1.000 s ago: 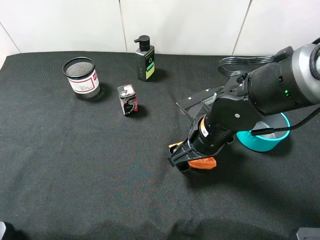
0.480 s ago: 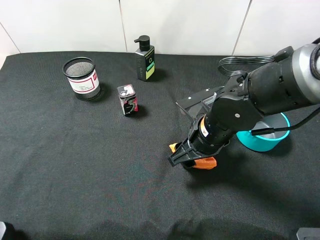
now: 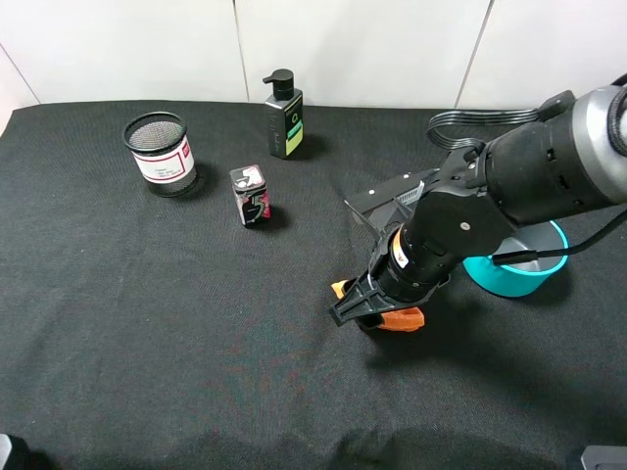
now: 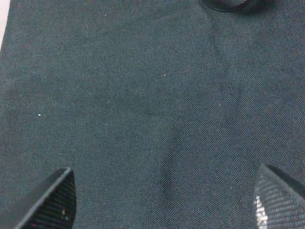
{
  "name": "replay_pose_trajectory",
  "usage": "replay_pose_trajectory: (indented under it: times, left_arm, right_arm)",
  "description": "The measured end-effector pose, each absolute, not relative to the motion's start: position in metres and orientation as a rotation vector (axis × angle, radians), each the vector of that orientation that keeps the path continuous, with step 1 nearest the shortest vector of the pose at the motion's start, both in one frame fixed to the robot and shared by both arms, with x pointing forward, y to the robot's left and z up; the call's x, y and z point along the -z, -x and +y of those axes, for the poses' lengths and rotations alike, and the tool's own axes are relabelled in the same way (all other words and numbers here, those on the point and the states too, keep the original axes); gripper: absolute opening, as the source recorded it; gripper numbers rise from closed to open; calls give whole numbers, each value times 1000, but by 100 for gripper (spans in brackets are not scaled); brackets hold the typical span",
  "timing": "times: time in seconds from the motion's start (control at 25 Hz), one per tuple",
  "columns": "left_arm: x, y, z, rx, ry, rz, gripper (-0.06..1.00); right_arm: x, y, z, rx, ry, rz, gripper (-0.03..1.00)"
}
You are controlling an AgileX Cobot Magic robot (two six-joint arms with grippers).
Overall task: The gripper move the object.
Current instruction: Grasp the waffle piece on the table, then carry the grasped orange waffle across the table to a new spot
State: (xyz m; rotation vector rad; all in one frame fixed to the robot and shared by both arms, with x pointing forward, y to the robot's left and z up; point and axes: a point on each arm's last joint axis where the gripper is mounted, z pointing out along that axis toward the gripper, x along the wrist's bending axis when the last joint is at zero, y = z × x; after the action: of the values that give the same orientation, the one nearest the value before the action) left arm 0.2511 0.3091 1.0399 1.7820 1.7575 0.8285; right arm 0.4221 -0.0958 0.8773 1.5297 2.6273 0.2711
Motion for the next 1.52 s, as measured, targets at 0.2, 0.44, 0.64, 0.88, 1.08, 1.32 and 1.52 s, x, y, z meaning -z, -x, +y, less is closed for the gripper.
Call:
replay_pose_trajectory:
  times: [0.2, 0.44, 0.64, 0.88, 1.08, 1.32, 1.52]
  left_arm:
    - [-1040, -251, 309, -829, -1782, 1757, 79]
    - [-1040, -251, 309, -829, -1782, 1757, 79]
    - [-1040, -251, 309, -829, -1782, 1757, 79]
    - [-1040, -251, 309, -829, -1782, 1757, 79]
    - [-1040, -251, 309, -829, -1781, 1757, 79]
    - [-1040, -251, 309, -829, -1781, 1757, 79]
    - [-1040, -251, 309, -829, -1781, 1757, 79]
  right_arm:
    - [-879, -422, -96, -275, -1526, 2628, 50]
    - [-901, -420, -98, -342, -1505, 2619, 50]
    - [-922, -415, -104, -353, -1528, 2603, 50]
    - [-951, -406, -116, -366, -1543, 2585, 50]
    - [-976, -395, -129, -367, -1557, 2572, 50]
    - [-1007, -379, -148, -331, -1557, 2573, 50]
    - [-1029, -368, -161, -320, -1555, 2571, 50]
